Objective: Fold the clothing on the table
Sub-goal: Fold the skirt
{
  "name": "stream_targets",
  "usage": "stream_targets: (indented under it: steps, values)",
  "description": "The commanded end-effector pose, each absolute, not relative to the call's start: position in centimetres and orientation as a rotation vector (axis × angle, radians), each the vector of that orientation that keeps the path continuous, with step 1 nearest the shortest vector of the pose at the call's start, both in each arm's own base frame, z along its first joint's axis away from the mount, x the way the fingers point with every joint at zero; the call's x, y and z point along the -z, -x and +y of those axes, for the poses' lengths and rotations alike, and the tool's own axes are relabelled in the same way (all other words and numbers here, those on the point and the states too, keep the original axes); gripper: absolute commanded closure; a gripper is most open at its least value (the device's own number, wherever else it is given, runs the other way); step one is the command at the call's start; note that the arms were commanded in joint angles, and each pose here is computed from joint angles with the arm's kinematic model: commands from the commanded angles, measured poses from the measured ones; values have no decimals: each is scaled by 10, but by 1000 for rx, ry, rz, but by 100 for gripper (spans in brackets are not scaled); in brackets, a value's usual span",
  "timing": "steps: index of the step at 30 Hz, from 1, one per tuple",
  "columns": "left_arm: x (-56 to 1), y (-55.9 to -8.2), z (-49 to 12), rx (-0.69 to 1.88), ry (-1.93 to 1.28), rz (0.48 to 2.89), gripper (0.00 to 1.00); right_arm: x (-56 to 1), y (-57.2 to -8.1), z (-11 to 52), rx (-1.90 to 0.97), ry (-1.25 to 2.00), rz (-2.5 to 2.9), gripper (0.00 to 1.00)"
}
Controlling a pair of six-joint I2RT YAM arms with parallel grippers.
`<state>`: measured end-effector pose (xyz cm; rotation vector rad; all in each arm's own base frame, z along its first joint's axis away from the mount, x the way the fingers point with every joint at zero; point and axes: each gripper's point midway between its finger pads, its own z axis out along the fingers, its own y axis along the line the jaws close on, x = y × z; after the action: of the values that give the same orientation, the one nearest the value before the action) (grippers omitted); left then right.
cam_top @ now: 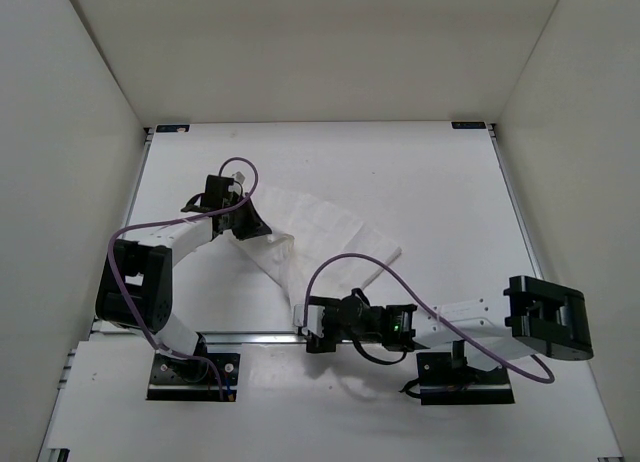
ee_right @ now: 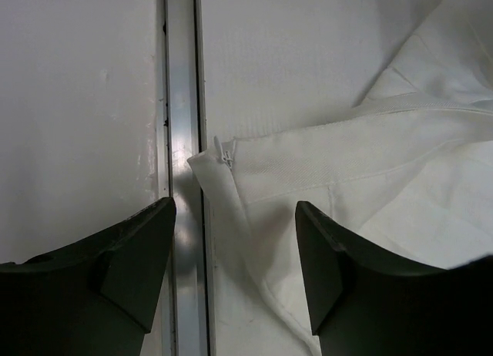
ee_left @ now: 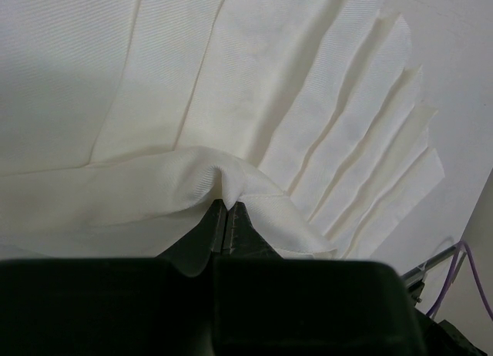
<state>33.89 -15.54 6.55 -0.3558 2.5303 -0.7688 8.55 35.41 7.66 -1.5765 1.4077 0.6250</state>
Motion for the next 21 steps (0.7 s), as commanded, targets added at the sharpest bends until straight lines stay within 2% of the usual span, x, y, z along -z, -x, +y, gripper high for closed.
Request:
stream_targets:
  steps: [1,4,7,8,9,10,11,14,21]
  values:
    - [-73,-342,-160,805,324,2500,100,-102,-101,377,-586,1474,1324,40]
    - [-72,-340,-159,804,327,2505,100,-101,-106,385,-553,1467,1308,41]
    - [-74,-341,-157,804,326,2493,100,-99,-114,390,-549,1437,1299,51]
    - [-73,-340,-156,803,327,2496,100,-100,-115,391,-544,1432,1299,62]
    - [-73,-338,-155,804,335,2498,100,-101,-118,393,-545,1419,1297,81]
    - [-73,-335,-154,799,321,2503,100,-105,-119,393,-551,1398,1304,97]
    - [-76,-338,-151,803,328,2492,100,-108,-120,392,-557,1385,1313,100]
    - [-86,-335,-146,795,326,2472,100,-144,-131,380,-664,1228,1375,100]
    - [-137,-316,-142,796,296,2341,100,-188,-185,285,-699,980,1503,100]
